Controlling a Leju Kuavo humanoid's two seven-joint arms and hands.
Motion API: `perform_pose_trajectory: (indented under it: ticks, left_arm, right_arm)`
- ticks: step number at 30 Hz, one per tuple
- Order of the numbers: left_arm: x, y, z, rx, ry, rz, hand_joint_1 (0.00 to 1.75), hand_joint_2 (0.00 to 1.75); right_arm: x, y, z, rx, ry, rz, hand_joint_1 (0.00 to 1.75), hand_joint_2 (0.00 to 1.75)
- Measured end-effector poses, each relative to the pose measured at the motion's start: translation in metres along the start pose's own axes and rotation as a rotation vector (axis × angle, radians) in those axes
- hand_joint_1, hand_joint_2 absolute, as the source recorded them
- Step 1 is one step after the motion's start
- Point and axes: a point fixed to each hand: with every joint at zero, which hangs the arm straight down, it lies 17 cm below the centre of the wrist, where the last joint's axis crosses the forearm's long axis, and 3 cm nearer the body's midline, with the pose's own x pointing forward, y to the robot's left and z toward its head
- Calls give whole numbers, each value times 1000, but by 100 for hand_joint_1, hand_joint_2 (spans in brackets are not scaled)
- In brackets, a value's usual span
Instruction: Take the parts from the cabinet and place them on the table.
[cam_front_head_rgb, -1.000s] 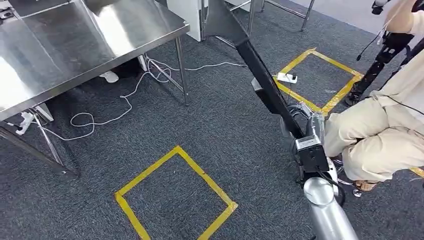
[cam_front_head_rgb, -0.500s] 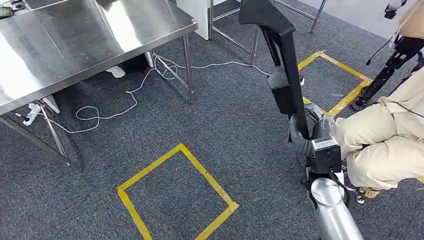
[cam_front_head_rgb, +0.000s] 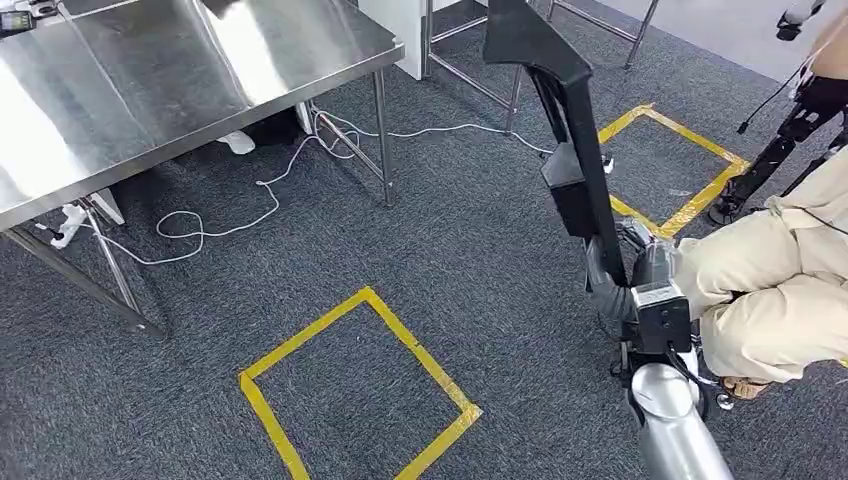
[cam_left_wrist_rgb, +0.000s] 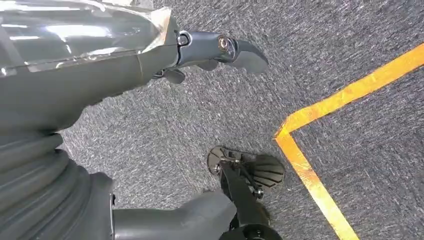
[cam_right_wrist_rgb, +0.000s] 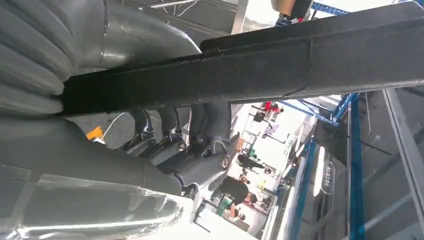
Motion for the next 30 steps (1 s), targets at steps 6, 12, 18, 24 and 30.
perform_pose_trajectory:
  ticks: [6, 12, 18, 24, 30]
  left_arm:
    - [0, -2, 1, -13, -3, -10, 0, 175]
    - [-1, -5, 1, -29, 1, -9, 0, 175]
    - [-1, -9, 2, -37, 5, -8, 0, 175]
    - [-2, -12, 2, -43, 13, -15, 0, 175]
    - [-4, -11, 2, -42, 22, -17, 0, 175]
  right_arm:
    - [1, -10, 10, -5, 6, 13, 175, 175]
    - [3, -18, 24, -12, 15, 20, 175, 175]
    - [9, -27, 29, -23, 6, 28, 175, 175]
    - [4, -28, 40, -18, 30, 37, 175, 175]
    - [6, -26, 42, -16, 33, 43, 175, 175]
